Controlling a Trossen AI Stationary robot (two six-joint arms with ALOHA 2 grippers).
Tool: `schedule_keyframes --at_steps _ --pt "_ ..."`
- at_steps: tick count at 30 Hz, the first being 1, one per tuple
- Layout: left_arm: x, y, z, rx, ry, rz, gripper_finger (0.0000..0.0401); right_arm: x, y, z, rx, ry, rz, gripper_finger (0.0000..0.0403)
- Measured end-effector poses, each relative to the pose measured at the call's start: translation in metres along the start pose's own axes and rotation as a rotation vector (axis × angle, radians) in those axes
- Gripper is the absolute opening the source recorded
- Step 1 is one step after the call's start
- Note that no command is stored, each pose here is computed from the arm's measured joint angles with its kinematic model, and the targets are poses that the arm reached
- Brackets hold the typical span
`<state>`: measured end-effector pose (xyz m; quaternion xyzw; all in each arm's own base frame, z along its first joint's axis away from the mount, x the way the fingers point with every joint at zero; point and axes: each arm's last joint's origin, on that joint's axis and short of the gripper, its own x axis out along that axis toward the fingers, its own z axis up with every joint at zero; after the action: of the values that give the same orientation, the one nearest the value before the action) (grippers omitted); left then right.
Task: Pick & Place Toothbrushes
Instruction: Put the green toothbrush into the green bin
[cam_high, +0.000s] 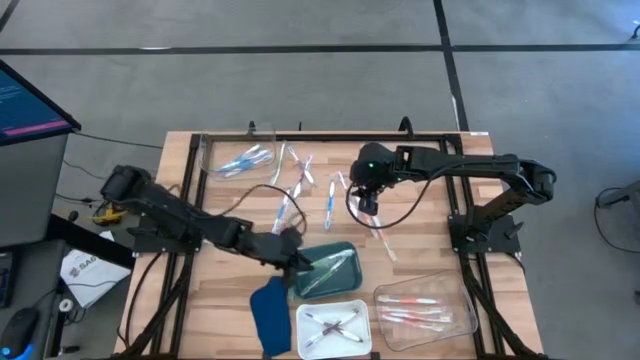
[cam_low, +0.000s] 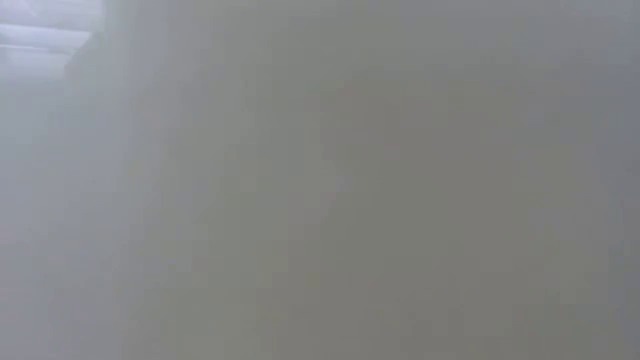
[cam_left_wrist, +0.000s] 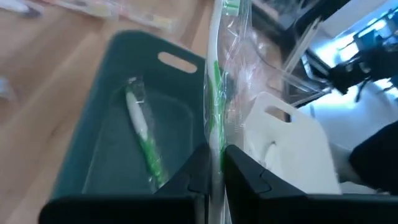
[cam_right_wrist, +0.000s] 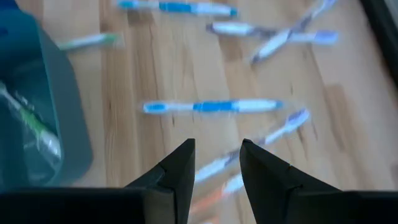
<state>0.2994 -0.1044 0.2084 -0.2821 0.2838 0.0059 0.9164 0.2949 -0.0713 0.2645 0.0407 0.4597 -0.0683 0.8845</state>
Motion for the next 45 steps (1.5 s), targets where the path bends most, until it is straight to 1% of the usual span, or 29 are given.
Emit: schedule_keyframes --at_steps 2,4,7,9,11,13,15,19,22,28,33,39,43,45 --pt "0.012 -0.002 -0.001 0.032 0.059 0.028 0.0017 0.0 0.0 -0.004 0.027 0.042 0.002 0.012" --pt "0.023 -0.005 0.0 0.119 0.124 0.067 0.0017 0.0 0.0 -0.008 0.043 0.079 0.003 0.012" --pt "0.027 -0.003 0.001 0.272 0.257 0.134 0.0017 -0.001 0.001 -0.012 0.048 0.12 0.005 0.012" --pt "0.024 0.004 0.002 0.345 0.341 0.16 0.002 -0.001 0.002 -0.012 0.064 0.128 0.006 0.012" --pt "0.022 0.011 0.005 0.403 0.383 0.149 0.0021 -0.001 0.005 -0.012 0.071 0.125 0.01 0.012" --pt "0.019 0.012 0.009 0.435 0.393 0.128 0.0021 0.0 0.009 -0.011 0.073 0.122 0.016 0.012" --pt "0.019 0.009 0.011 0.462 0.37 0.09 0.0019 0.0 0.014 -0.011 0.058 0.121 0.027 0.012" --pt "0.022 0.006 0.009 0.486 0.359 0.063 0.0018 0.0 0.026 -0.01 0.023 0.109 0.048 0.012" --pt "0.024 0.005 0.007 0.502 0.361 0.063 0.0018 0.0 0.034 -0.008 0.001 0.09 0.062 0.012" --pt "0.031 0.003 0.01 0.532 0.302 0.036 0.0018 0.0 0.04 -0.008 -0.021 0.092 0.074 0.012" --pt "0.044 0.015 0.005 0.524 0.337 0.068 0.0018 0.0 0.041 -0.008 -0.028 0.092 0.076 0.012" --pt "0.066 0.024 -0.008 0.518 0.358 0.072 0.002 0.0 0.041 -0.009 -0.029 0.095 0.076 0.012" --pt "0.07 0.029 -0.012 0.495 0.363 0.122 0.0021 0.0 0.041 -0.009 -0.029 0.096 0.076 0.012" --pt "0.071 0.029 -0.011 0.499 0.34 0.142 0.0025 0.0 0.041 -0.009 -0.029 0.095 0.076 0.012"
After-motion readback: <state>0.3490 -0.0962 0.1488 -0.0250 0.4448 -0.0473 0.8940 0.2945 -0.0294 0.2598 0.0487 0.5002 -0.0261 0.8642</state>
